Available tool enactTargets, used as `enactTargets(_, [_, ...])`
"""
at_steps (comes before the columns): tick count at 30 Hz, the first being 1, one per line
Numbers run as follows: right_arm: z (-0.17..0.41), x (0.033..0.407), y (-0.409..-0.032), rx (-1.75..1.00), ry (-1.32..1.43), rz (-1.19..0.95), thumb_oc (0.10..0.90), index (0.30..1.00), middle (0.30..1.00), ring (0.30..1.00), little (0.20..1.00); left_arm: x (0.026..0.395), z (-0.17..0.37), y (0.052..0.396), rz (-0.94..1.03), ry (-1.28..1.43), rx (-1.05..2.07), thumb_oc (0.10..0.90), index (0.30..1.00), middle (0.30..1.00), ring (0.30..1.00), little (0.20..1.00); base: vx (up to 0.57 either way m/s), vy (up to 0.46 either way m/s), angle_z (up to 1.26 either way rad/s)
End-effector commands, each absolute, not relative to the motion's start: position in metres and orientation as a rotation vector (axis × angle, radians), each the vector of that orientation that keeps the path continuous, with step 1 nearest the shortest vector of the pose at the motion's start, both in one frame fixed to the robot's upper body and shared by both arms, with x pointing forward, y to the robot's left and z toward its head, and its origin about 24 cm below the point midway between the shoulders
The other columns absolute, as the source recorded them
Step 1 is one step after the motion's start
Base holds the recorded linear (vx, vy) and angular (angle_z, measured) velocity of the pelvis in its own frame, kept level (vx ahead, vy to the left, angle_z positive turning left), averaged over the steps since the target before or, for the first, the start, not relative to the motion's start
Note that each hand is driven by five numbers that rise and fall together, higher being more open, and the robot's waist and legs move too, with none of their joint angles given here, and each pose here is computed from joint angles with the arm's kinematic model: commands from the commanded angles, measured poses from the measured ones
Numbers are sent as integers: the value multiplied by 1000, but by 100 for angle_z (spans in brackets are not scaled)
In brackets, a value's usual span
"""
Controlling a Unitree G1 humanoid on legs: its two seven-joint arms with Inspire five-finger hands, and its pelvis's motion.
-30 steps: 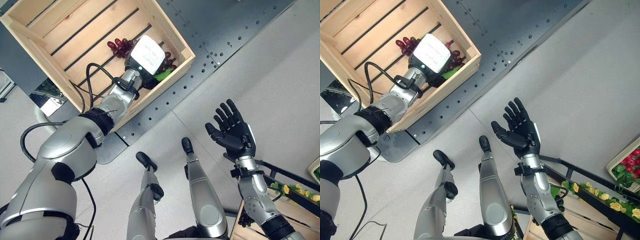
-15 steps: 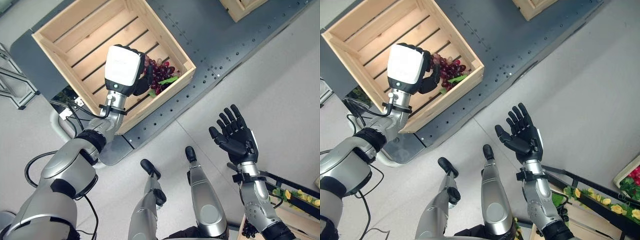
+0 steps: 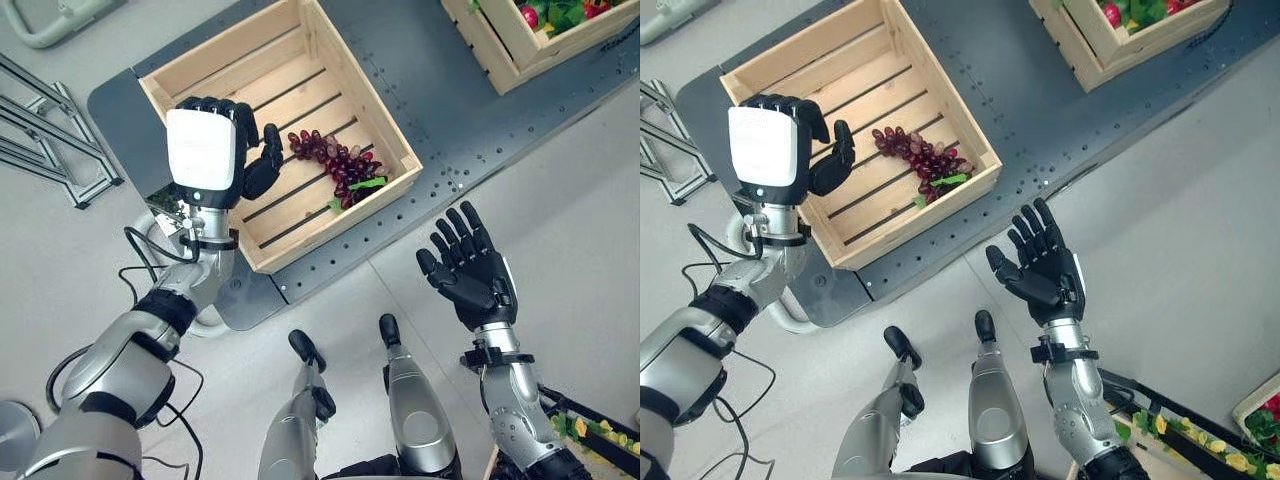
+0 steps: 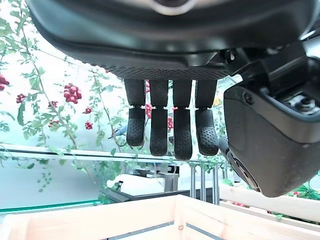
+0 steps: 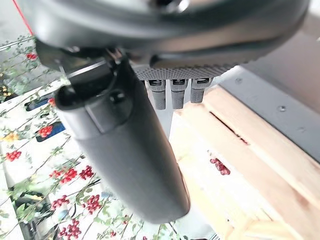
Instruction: Pick up the fruits from the basket on one side to the basket on the other side
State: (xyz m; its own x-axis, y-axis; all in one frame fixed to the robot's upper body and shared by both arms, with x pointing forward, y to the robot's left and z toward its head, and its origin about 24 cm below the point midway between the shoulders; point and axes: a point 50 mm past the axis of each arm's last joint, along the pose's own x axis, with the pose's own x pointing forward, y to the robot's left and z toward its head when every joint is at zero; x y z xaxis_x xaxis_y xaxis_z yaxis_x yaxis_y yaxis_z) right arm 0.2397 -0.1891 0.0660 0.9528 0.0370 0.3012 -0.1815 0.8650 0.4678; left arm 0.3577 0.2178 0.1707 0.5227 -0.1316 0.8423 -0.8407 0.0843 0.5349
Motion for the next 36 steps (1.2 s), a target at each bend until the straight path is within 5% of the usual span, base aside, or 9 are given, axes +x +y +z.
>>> enactTargets(1, [86,234,-198,462,-404,121,800,900,900,900,900,354,199,233,834,-1030,1394,400,300,300,300,300,5,11,-7])
enactTargets(3, [86,235,-199,463,-403,118,800,900,900,900,900,356,199,232,809,-997,1419,400,300,300,300,300,8,-5,-7])
enactTargets(4, [86,235,-199,463,-403,118,800,900,900,900,900,356,199,232,801,-987,1425,544,516,516,516,516,16,-9,-8])
enactTargets(5, [86,236,-199,461,-404,117,800,900,900,900,900,358,198,232,782,-965,1442,769,853,853,853,853,13,-5,-7])
enactTargets(6, [86,236,-199,460,-405,117,800,900,900,900,900,358,197,232,776,-965,1453,800,900,900,900,900,14,-4,-8])
enactTargets(36, [93,247,-214,427,-441,126,800,900,900,900,900,395,243,207,513,-855,1831,800,900,900,900,900,9,-3,-4])
